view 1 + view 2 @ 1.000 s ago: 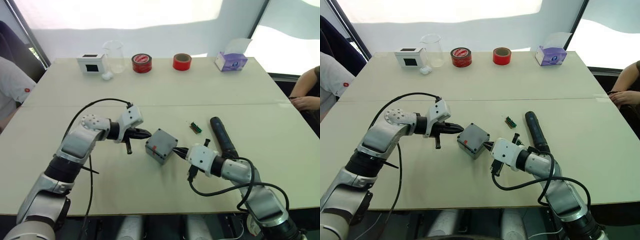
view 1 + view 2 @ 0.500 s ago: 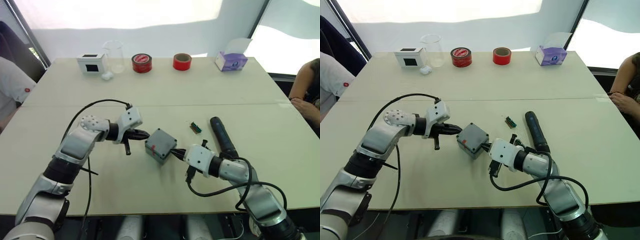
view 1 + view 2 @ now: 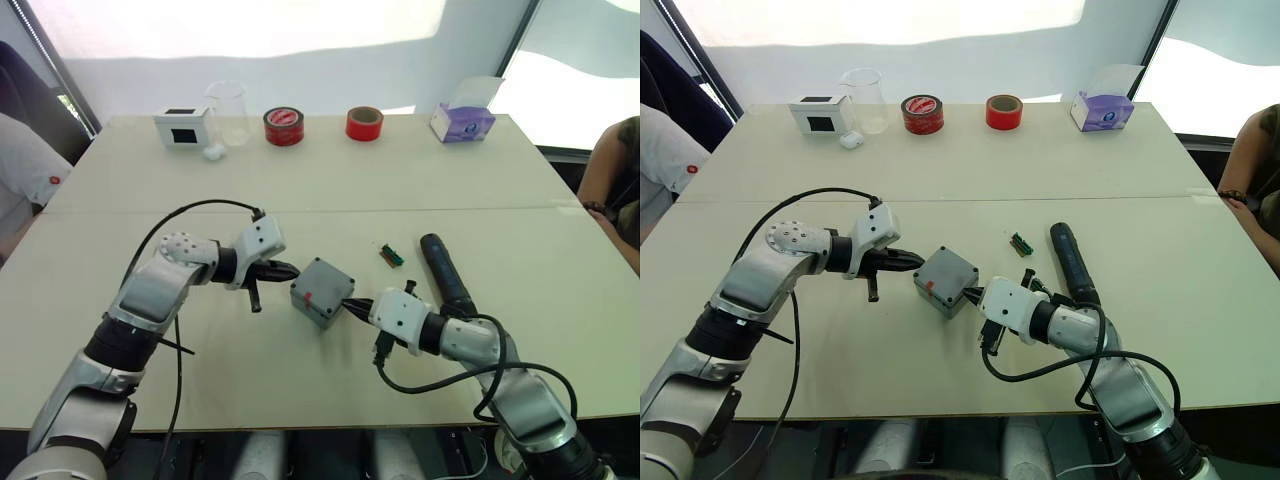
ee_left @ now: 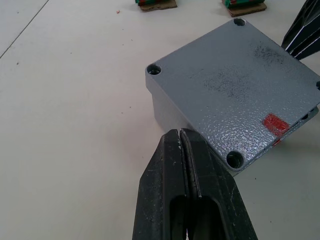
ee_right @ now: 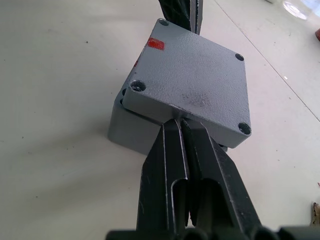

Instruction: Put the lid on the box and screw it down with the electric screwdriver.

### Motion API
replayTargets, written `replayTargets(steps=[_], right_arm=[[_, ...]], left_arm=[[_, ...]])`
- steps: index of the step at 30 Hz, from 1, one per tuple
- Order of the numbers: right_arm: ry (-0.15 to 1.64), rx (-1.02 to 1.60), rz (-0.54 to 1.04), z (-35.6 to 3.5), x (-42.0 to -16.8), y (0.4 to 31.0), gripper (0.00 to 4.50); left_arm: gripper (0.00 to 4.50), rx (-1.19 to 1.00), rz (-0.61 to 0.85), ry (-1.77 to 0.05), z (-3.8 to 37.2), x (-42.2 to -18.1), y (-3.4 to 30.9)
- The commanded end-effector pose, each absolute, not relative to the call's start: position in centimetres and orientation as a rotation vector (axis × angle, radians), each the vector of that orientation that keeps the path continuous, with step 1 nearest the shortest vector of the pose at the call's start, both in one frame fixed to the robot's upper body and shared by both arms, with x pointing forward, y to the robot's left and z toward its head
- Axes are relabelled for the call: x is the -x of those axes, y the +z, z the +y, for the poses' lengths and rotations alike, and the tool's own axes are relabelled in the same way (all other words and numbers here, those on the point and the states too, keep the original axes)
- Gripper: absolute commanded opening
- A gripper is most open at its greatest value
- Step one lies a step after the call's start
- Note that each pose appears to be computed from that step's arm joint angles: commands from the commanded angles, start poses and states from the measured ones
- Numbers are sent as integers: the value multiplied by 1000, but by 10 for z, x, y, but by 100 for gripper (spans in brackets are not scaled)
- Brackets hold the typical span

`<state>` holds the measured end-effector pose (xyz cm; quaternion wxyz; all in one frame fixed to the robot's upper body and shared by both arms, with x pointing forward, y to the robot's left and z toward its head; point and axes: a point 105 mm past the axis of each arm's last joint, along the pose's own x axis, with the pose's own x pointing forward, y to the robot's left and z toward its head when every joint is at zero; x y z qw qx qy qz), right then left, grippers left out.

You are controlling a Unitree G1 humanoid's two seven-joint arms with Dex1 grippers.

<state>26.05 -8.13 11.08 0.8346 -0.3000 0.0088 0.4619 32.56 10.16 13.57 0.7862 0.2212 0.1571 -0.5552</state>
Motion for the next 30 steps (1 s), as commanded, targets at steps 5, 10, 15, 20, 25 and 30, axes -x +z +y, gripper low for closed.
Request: replayTargets(steps=[5,10,15,20,25,30], right_arm=[[1011,631,-79,-70,-254,131,5],[1024,623,-76,-69,-253,131,5],[1030,618,-75,-68,-251,131,5],[997,647,-57,-74,-258,126,5],[1003,650,-49,-74,-256,124,5],[1031,628,-45,-73,-251,126,5]], left_arm=[[0,-515,309,-1279,87,-315,137],[0,-519,314,-1286,88,-313,136],[0,-523,316,-1285,88,-312,135],[0,-525,312,-1279,87,-314,135],[0,-526,302,-1277,84,-315,136],[0,-557,298,-1222,95,-325,139]])
